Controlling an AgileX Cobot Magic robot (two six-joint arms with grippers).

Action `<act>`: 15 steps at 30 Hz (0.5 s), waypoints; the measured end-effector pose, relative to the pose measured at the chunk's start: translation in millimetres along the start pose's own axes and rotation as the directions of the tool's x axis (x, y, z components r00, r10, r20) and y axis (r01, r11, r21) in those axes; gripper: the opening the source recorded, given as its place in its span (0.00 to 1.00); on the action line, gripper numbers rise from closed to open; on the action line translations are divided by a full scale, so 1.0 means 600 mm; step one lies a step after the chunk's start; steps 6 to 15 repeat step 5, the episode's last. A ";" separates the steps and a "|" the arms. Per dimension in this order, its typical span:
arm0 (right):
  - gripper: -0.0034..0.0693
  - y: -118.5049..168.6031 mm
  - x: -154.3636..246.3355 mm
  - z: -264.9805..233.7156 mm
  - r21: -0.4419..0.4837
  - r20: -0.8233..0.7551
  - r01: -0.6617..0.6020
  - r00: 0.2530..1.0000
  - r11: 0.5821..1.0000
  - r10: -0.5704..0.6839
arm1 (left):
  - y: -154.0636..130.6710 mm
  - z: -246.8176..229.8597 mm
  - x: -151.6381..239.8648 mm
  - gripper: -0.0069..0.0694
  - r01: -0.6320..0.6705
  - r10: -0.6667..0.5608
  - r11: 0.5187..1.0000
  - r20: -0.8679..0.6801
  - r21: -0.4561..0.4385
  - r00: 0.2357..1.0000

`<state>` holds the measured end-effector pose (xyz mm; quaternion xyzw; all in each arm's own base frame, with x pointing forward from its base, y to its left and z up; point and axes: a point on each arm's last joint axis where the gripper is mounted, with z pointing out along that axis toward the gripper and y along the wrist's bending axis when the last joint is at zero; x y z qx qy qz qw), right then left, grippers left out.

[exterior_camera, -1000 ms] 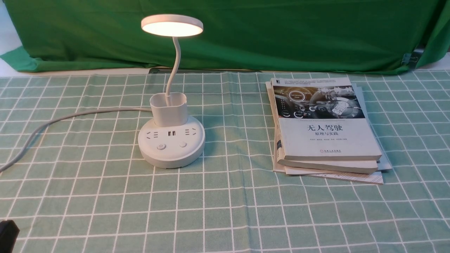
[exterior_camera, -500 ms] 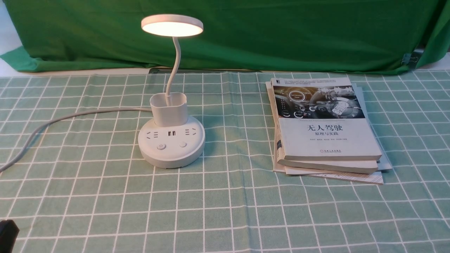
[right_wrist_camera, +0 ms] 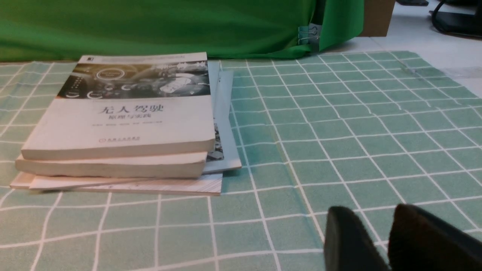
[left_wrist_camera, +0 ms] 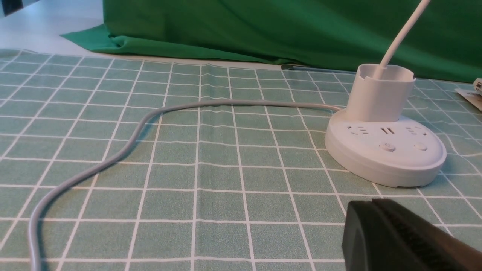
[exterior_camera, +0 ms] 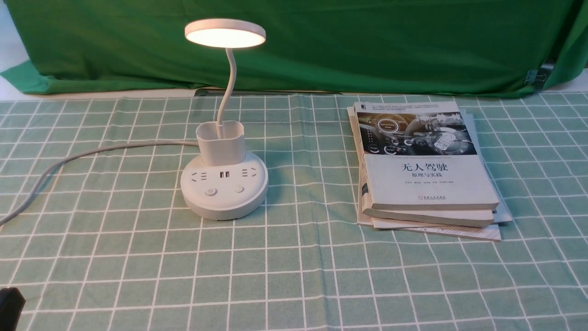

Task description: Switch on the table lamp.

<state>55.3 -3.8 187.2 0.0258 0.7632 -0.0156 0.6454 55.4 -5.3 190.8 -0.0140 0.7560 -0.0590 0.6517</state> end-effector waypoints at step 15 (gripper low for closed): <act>0.38 0.000 0.000 0.000 0.000 -0.001 -0.001 1.000 1.000 0.001 | 0.000 0.000 0.000 0.12 -0.005 0.005 1.000 0.000 0.000 1.000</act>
